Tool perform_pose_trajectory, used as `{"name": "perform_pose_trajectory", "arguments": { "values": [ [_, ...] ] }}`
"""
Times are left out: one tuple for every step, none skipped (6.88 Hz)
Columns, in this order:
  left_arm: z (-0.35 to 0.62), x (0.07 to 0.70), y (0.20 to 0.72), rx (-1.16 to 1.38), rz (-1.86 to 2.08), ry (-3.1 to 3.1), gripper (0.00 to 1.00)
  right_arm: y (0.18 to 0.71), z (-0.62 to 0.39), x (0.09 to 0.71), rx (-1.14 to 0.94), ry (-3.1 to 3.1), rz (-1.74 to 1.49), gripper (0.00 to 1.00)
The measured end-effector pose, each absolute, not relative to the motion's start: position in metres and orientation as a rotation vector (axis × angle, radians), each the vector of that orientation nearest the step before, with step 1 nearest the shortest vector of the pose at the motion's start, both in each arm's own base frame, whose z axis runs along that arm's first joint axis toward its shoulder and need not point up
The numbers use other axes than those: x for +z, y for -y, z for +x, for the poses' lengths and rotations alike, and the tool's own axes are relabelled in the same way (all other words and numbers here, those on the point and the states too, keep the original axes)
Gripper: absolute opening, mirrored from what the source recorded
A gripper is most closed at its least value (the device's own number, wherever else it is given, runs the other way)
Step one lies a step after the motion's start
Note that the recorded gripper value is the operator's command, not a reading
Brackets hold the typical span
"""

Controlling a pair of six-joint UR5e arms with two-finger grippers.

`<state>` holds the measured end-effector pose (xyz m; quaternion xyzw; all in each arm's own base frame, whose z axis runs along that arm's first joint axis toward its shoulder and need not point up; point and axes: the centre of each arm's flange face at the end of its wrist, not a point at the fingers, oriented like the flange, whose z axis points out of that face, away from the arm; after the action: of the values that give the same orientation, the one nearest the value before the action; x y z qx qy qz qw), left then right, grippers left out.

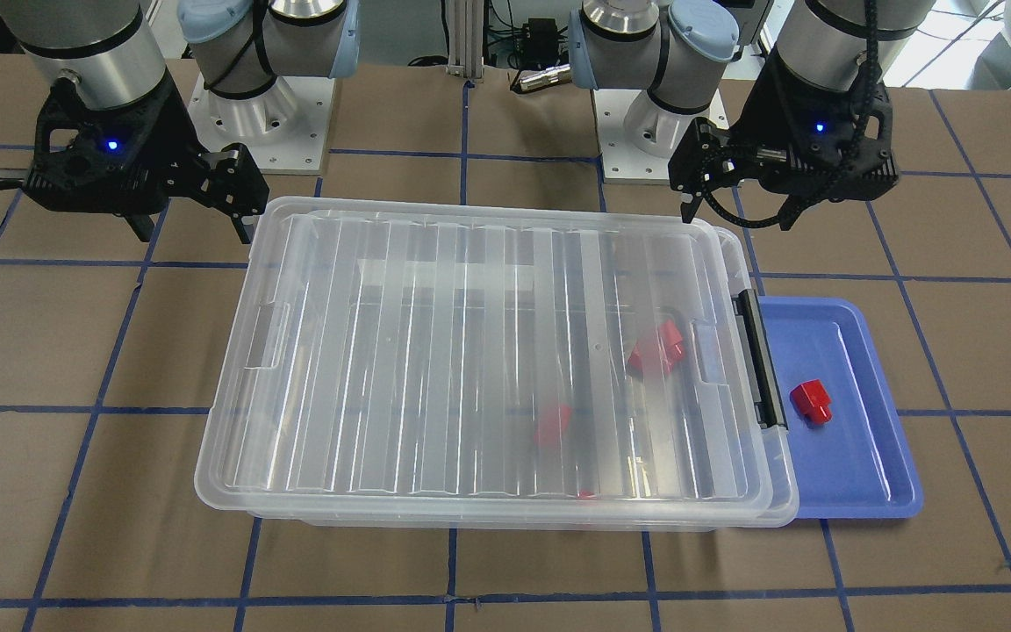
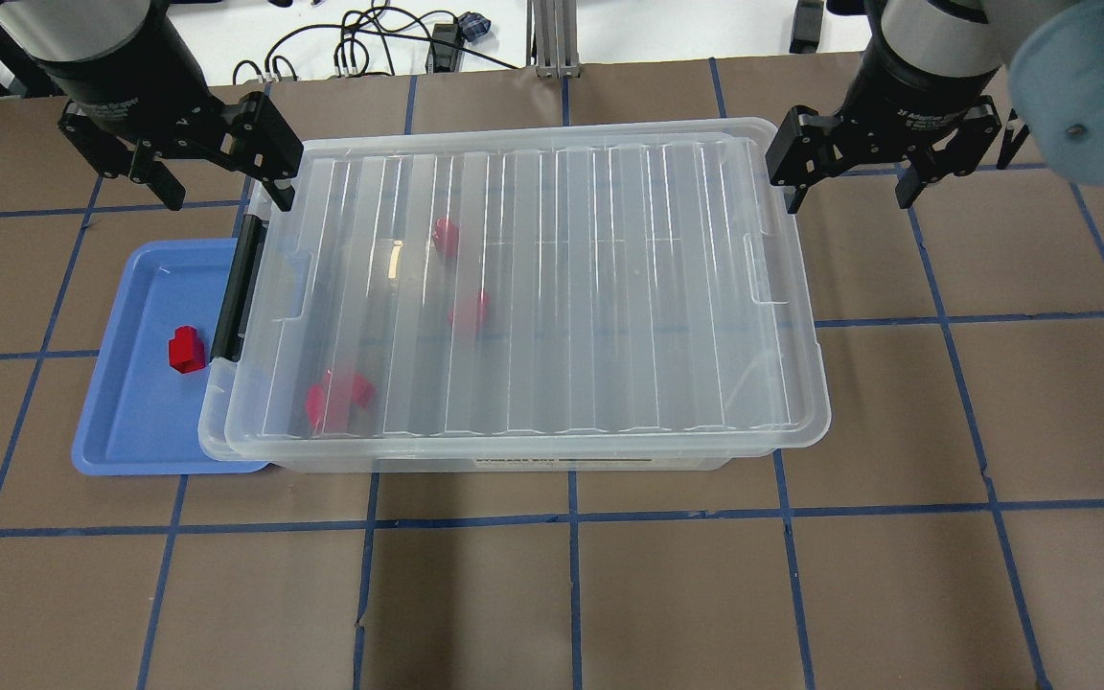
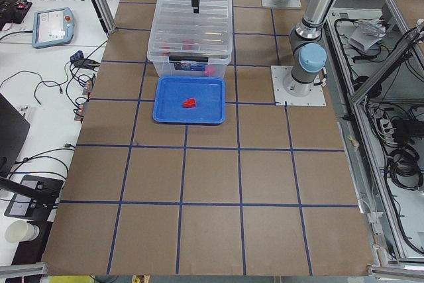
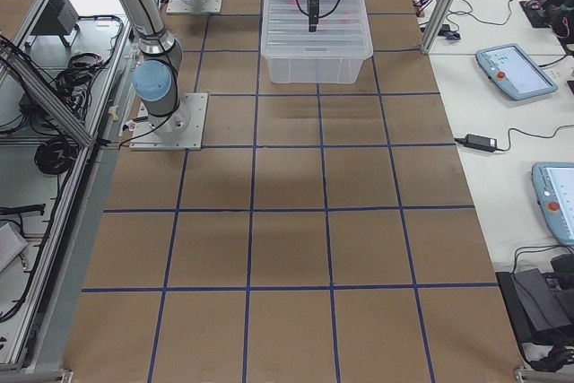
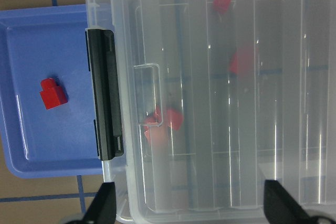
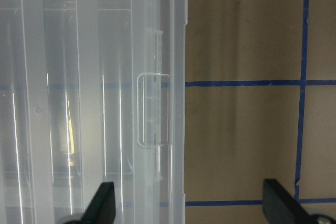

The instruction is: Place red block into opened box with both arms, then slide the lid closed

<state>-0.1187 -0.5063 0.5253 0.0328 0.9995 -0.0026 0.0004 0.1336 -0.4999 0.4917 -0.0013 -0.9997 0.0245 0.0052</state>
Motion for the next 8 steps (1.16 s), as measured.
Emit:
{"name": "perform_pose_trajectory", "arguments": {
  "values": [
    [-0.1187,0.5253,0.5063,-0.008,0.103,-3.139,1.0,0.5001,0.1333,0.4934,0.075,3.13,-0.005,1.0],
    [-0.1187,0.5255,0.5061,-0.009,0.103,-3.139,1.0,0.4998,0.1333,0.4937,0.066,3.13,-0.005,1.0],
    [-0.1187,0.5256,0.5058,-0.009,0.103,-3.139,1.0,0.4995,0.1333,0.4931,0.061,3.13,-0.005,1.0],
    [-0.1187,0.5265,0.505,-0.012,0.103,-3.139,1.0,0.4994,0.133,0.4925,0.057,3.13,-0.006,1.0],
    [-0.1187,0.5273,0.504,-0.014,0.104,-3.139,1.0,0.4996,0.1321,0.4918,0.053,3.129,-0.008,1.0],
    [-0.1187,0.5271,0.5038,-0.013,0.105,-3.139,1.0,0.4995,0.1317,0.4904,0.049,3.129,-0.009,1.0],
    [-0.1187,0.5266,0.504,-0.012,0.105,-3.139,1.0,0.4999,0.1317,0.4886,0.048,3.13,-0.004,1.0],
    [-0.1187,0.5258,0.5046,-0.009,0.106,-3.139,1.0,0.5037,0.1321,0.4845,0.051,3.131,0.005,1.0]
  ]
}}
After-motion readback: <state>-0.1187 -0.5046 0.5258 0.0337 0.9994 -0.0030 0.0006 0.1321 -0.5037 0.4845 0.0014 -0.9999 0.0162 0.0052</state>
